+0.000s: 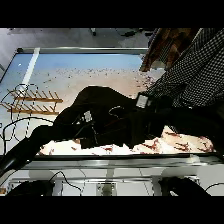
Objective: Fold the clothes and pants, and hang the long-sleeved shirts on hangers.
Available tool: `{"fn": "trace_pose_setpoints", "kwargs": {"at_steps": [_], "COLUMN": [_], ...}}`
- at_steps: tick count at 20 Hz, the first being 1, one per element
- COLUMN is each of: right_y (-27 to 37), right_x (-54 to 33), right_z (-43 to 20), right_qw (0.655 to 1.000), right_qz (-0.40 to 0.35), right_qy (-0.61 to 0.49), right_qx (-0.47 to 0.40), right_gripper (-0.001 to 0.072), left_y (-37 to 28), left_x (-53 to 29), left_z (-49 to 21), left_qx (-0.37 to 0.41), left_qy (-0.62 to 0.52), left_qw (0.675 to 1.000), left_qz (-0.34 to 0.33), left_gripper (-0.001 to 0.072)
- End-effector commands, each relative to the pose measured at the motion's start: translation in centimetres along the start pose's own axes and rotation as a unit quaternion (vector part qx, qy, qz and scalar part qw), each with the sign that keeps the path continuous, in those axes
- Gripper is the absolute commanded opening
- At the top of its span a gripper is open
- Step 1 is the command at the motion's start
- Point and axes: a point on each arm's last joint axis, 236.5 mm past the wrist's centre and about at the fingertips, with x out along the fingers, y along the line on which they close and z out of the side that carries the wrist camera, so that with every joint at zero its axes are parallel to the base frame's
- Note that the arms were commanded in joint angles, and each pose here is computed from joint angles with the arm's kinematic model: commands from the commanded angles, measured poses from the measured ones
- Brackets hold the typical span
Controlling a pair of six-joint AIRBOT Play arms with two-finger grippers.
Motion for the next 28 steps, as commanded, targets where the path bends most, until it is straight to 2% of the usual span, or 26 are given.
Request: {"fn": "trace_pose_setpoints", "kwargs": {"at_steps": [1,2,3,7,8,9,10,12,16,19,21,24,28], "right_y": [0.2,0.6,0.7,0.1,-0.2,-0.5,-0.9,-1.9,-4.1,-5.3,-5.9,-4.9,-4.0], "right_x": [3.2,3.5,3.4,1.7,1.2,0.7,0.4,-0.2,-1.6,-3.3,-4.3,-4.9,-5.0], "right_z": [0.9,1.1,1.5,1.7,1.5,1.2,0.9,0.5,1.2,2.3,3.3,5.5,6.6], "right_qw": [1.000,0.999,0.999,0.999,0.999,0.999,0.999,0.997,0.987,0.979,0.974,0.969,0.967], "right_qz": [0.028,0.038,0.041,0.017,0.007,-0.004,-0.015,-0.038,-0.080,-0.097,-0.102,-0.070,-0.047], "right_qy": [-0.003,-0.007,-0.016,-0.027,-0.025,-0.021,-0.017,-0.013,-0.032,-0.056,-0.078,-0.121,-0.139], "right_qx": [0.005,0.009,0.015,0.029,0.032,0.035,0.039,0.061,0.133,0.173,0.189,0.203,0.210], "right_gripper": [0.0376,0.0162,0.0031,0.0029,0.0029,0.0029,0.0029,0.0028,0.0027,0.0027,0.0027,0.0027,0.0027], "left_y": [0.0,0.0,0.0,0.1,0.2,0.5,1.0,1.6,2.5,1.8,0.0,-0.5,-1.0], "left_x": [0.0,0.0,0.0,-0.2,-0.6,-1.4,-2.8,-6.5,-16.8,-22.5,-22.1,-16.3,-11.5], "left_z": [0.0,0.0,0.0,0.1,0.5,1.2,2.4,5.0,8.8,6.7,4.6,-1.7,-8.1], "left_qx": [0.000,0.000,0.000,0.001,0.004,0.003,-0.006,-0.019,-0.035,-0.054,-0.085,-0.141,-0.143], "left_qy": [0.000,0.000,0.000,-0.002,-0.007,-0.016,-0.032,-0.072,-0.143,-0.120,-0.134,-0.149,-0.126], "left_qw": [1.000,1.000,1.000,1.000,1.000,1.000,0.999,0.994,0.968,0.945,0.942,0.946,0.956], "left_qz": [-0.001,-0.001,-0.001,0.002,0.008,0.018,0.036,0.077,0.204,0.301,0.296,0.250,0.224], "left_gripper": [0.0034,0.0034,0.0034,0.0051,0.0173,0.0370,0.0504,0.0557,0.0558,0.0558,0.0559,0.0557,0.0557]}}
